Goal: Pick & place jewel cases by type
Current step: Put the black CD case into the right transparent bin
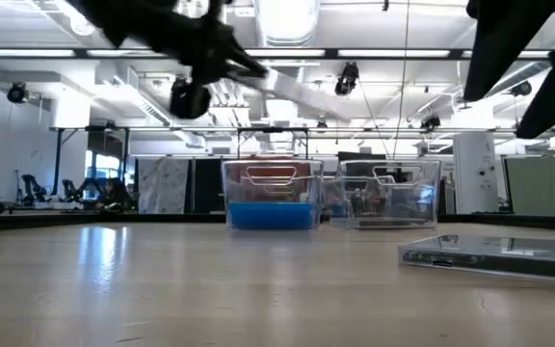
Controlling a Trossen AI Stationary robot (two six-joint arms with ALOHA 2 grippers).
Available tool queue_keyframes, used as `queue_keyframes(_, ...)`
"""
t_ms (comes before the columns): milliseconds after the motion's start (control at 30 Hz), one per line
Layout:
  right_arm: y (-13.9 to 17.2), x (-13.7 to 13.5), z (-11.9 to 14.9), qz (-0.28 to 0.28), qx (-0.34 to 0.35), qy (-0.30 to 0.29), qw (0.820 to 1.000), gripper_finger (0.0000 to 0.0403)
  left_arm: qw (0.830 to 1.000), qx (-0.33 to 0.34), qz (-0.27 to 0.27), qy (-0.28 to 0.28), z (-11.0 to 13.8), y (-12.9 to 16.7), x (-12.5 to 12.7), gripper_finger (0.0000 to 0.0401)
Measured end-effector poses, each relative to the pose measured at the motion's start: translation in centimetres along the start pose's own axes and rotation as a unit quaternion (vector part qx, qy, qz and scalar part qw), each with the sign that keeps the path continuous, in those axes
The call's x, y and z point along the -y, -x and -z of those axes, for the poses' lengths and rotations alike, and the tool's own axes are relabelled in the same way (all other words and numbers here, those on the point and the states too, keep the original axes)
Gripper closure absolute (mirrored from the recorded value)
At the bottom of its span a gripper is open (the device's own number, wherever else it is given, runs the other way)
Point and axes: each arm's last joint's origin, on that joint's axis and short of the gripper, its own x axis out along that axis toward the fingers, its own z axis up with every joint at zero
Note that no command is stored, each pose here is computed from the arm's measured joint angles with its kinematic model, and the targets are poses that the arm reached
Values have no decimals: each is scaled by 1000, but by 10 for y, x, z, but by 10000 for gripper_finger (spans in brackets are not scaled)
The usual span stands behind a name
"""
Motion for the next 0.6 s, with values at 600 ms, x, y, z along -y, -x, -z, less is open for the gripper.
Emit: queue_keyframes(600, 1, 14, -6, 53, 33, 33, 998, 184, 923, -96, -111, -356, -205, -80, 44, 401)
